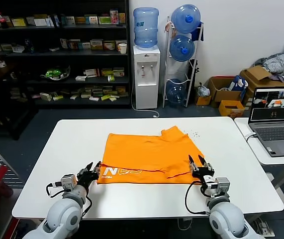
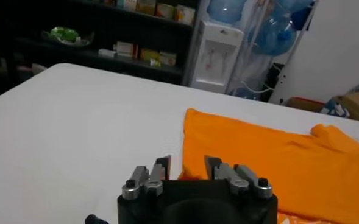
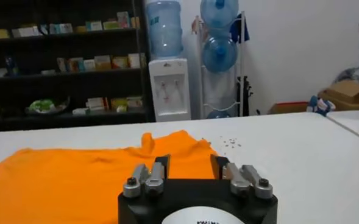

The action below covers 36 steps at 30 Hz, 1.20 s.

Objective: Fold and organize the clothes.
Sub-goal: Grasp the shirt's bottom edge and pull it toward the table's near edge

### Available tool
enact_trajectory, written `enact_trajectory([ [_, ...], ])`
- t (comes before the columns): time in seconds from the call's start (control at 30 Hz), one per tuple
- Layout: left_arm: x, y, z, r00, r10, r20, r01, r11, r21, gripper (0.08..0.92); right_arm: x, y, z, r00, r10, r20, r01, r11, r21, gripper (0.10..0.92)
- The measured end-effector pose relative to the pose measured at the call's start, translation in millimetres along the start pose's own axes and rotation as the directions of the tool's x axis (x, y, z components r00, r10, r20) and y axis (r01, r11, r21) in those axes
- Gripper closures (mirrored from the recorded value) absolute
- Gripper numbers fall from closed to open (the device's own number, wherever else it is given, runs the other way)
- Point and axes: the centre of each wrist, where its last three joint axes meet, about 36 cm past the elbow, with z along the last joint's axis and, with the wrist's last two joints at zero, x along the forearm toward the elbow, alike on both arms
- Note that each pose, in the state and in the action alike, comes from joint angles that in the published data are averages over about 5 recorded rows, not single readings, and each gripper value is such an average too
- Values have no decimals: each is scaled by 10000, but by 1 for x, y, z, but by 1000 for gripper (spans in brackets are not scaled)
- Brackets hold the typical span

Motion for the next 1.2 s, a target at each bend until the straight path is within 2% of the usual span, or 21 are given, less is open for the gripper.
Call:
enact_trajectory([
  [0.2,6,7,19,9991,56,-411,-63,9998,-183,286,10,-21,14,9978,117,-646,-106,9998,168,222],
  [0.3,5,9,27,9981,121,-605,-134,9997,-213,213,12,-26,18,9953,81,-967,-73,9999,89,203],
  [0.4,4,11,32,9968,192,-778,-212,9995,-248,182,12,-28,20,9923,2,-1240,-8,10000,-53,200],
  [0.6,-2,15,35,9946,244,-1008,-279,9991,-329,177,10,-29,22,9855,-117,-1694,67,9995,-298,200],
  [0.9,-4,15,34,9936,342,-1079,-377,9988,-309,177,8,-26,25,9763,-318,-2141,186,9978,-633,205],
  [1.07,-5,14,35,9929,337,-1138,-376,9988,-325,188,7,-24,25,9731,-383,-2270,221,9970,-735,316],
  [1.2,-6,13,36,9926,371,-1159,-411,9986,-320,284,7,-26,26,9707,-393,-2371,211,9967,-787,428],
])
